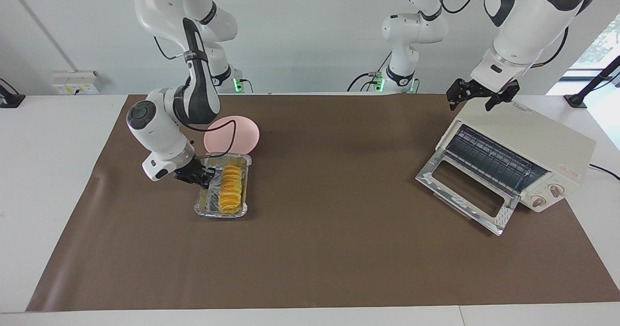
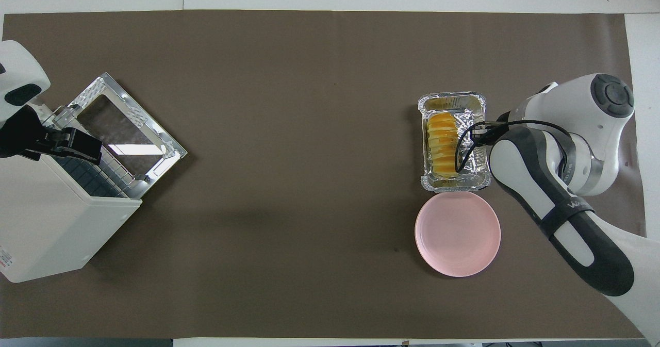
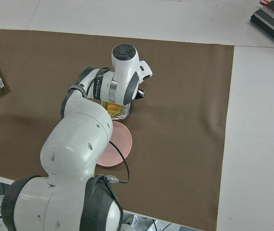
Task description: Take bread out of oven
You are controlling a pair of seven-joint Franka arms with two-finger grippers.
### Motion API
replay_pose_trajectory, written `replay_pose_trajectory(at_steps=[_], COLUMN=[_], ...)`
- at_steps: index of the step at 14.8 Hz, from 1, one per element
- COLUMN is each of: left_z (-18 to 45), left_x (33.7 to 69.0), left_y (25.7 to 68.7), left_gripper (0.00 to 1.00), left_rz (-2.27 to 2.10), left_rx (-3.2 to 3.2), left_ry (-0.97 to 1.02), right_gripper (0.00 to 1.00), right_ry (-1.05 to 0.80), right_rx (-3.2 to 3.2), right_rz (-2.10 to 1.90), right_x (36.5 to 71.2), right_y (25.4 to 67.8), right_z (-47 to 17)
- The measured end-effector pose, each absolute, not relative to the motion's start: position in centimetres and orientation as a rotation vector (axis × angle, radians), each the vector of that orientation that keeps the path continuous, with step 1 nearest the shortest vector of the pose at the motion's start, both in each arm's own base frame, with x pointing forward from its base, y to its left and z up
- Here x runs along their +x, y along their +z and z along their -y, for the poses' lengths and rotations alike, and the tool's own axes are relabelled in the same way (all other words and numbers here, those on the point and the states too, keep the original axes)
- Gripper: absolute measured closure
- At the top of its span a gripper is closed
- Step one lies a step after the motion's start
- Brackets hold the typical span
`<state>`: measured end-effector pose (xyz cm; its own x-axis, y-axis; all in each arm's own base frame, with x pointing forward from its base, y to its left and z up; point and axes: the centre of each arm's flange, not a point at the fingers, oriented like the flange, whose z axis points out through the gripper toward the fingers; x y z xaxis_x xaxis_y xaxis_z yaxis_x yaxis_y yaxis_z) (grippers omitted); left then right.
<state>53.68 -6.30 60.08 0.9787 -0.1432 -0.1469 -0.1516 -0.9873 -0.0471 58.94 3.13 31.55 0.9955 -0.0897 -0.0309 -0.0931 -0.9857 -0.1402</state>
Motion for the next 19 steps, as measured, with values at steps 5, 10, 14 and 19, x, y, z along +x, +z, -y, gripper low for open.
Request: replay_pose_trajectory(at_steps=[5, 10, 14, 19], left_z=[6.7, 6.9, 6.9, 6.8], left_x=[53.7, 53.6, 53.6, 53.7], left_y=[60.1, 60.1, 60.1, 60.1], left_gripper=[0.0, 0.0, 0.0, 0.0], left_rz=[-0.235, -0.247, -0.247, -0.244], left_rx=[-3.092, -3.106, -3.106, -3.106], left_ry=[0.22, 0.221, 0.22, 0.22], right_gripper=[0.51, 0.01, 0.0, 0.0], right_ry=[0.011, -0.012, -0.024, -0.017], right_rx=[-2.994, -2.991, -2.996, -3.002], right_rz=[-0.113, 0.025, 0.067, 0.041], right_x=[59.0, 58.6, 57.4, 57.0], right_y=[33.5, 36.1, 33.9, 32.6], right_z=[-3.8, -8.9, -11.1, -10.2])
